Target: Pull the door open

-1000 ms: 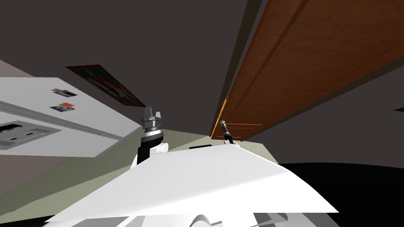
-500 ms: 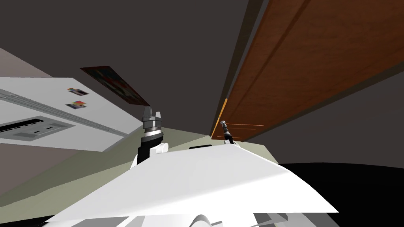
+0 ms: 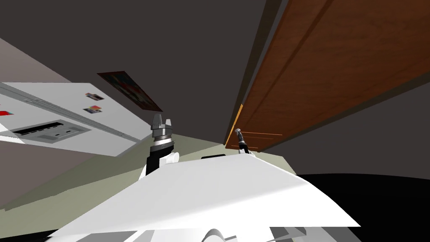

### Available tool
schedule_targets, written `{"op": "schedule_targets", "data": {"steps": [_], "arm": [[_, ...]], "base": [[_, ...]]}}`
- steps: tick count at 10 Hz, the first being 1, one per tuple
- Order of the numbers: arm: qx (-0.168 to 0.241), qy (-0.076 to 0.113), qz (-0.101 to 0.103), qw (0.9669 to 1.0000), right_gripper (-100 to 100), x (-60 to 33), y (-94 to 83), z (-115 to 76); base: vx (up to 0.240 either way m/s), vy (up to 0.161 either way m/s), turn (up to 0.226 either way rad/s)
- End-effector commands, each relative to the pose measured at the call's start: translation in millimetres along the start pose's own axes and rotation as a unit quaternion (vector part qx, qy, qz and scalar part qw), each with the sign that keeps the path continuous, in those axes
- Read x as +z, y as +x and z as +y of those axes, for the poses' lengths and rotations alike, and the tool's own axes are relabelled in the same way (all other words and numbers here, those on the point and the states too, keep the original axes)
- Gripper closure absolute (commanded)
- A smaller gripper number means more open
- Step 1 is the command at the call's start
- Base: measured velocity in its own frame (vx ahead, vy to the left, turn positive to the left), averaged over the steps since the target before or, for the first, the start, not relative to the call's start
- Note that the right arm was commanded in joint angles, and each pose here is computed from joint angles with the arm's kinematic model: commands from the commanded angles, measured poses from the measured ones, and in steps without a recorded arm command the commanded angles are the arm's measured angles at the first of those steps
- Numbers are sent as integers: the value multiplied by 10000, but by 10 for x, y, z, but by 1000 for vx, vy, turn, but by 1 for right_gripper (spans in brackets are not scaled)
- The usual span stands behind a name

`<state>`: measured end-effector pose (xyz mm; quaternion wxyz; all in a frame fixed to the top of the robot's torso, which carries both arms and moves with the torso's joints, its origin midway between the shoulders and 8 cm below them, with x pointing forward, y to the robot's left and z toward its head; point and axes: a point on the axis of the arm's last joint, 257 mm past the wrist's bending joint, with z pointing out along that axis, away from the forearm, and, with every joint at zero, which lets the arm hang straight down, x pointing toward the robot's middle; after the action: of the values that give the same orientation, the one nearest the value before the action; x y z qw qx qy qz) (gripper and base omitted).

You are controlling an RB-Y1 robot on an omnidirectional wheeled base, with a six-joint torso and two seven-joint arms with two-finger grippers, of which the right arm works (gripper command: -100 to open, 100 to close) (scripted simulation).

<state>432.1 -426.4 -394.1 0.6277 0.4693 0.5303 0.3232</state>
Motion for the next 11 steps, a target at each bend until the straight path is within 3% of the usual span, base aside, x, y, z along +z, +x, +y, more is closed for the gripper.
{"op": "schedule_targets", "data": {"steps": [1, 7, 11], "arm": [[229, 12, -16, 9997, 100, -5, -1, -9], [954, 23, -110, 9954, 100, -5, -51, -19], [1629, 24, -204, 9864, 100, -5, -100, -31]], "base": [[-42, -18, 49], [-33, -14, 56], [-45, -19, 74]]}}
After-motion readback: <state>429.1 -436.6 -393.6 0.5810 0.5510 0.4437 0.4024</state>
